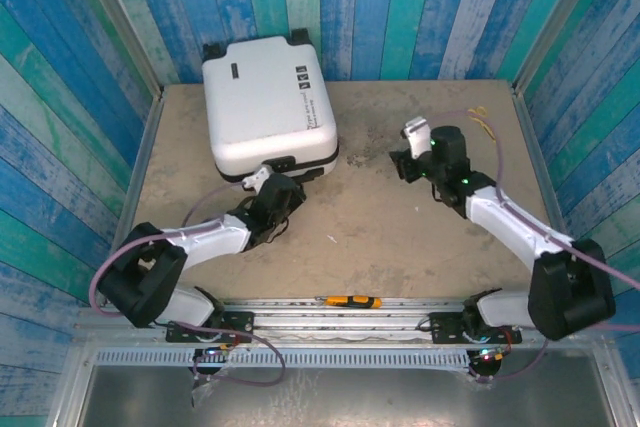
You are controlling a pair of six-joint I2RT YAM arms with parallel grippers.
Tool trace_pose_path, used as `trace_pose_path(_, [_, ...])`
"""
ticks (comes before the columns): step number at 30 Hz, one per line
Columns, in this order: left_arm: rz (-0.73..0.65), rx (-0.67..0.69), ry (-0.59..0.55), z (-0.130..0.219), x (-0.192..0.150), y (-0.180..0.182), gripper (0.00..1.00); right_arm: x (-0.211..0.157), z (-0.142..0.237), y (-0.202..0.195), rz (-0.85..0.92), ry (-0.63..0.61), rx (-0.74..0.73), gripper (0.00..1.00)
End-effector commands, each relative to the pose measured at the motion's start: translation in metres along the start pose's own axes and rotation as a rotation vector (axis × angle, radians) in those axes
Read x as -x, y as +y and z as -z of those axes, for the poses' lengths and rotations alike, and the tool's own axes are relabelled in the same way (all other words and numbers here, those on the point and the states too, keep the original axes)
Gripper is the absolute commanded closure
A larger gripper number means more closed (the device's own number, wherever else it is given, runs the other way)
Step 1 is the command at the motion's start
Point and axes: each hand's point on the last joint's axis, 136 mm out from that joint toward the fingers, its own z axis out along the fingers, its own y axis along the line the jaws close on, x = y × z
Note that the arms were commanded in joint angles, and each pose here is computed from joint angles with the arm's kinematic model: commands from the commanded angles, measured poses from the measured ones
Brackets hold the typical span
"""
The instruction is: Pack the luggage
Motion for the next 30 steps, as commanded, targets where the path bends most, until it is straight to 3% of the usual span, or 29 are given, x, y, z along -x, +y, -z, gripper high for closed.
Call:
trace_pose_path(1, [-0.193, -0.073, 0.06, 0.008, -0.01, -0.028, 0.02, -0.019, 0.015, -0.021, -0.098, 0.011, -0.09, 0.28])
trace_pose_path(4, [-0.352, -0.053, -0.008, 0.035, 0.005, -0.039, 0.04, -0.033, 0.028, -0.036, -0.166, -0.015, -0.132, 0.23])
trace_pose_path(7, [-0.478, -0.034, -0.155, 0.08, 0.039, -0.038, 0.04, -0.044, 0.035, -0.05, -0.232, -0.038, -0.174, 0.17])
trace_pose_path(12, [-0.534, 0.104, -0.574, 0.179, 0.121, -0.004, 0.07, -0.059, 0.037, -0.064, -0.252, -0.036, -0.254, 0.04])
trace_pose_path(16, [-0.592, 0.159, -0.882, 0.23, 0.147, 0.034, 0.06, -0.063, 0.042, -0.077, -0.233, -0.055, -0.341, 0.0])
trace_pose_path(18, [-0.576, 0.197, -0.976, 0.242, 0.151, 0.053, 0.06, -0.061, 0.049, -0.084, -0.205, -0.107, -0.392, 0.0])
trace_pose_path(22, [-0.463, 0.265, -1.053, 0.246, 0.153, 0.089, 0.06, -0.075, 0.055, -0.088, -0.16, -0.219, -0.45, 0.0])
trace_pose_path(26, [-0.467, 0.357, -1.061, 0.228, 0.151, 0.112, 0.07, -0.088, 0.037, -0.09, -0.151, -0.157, -0.453, 0.0])
trace_pose_path(30, [-0.431, 0.365, -1.034, 0.203, 0.151, 0.132, 0.06, -0.082, 0.03, -0.091, -0.138, -0.175, -0.443, 0.0])
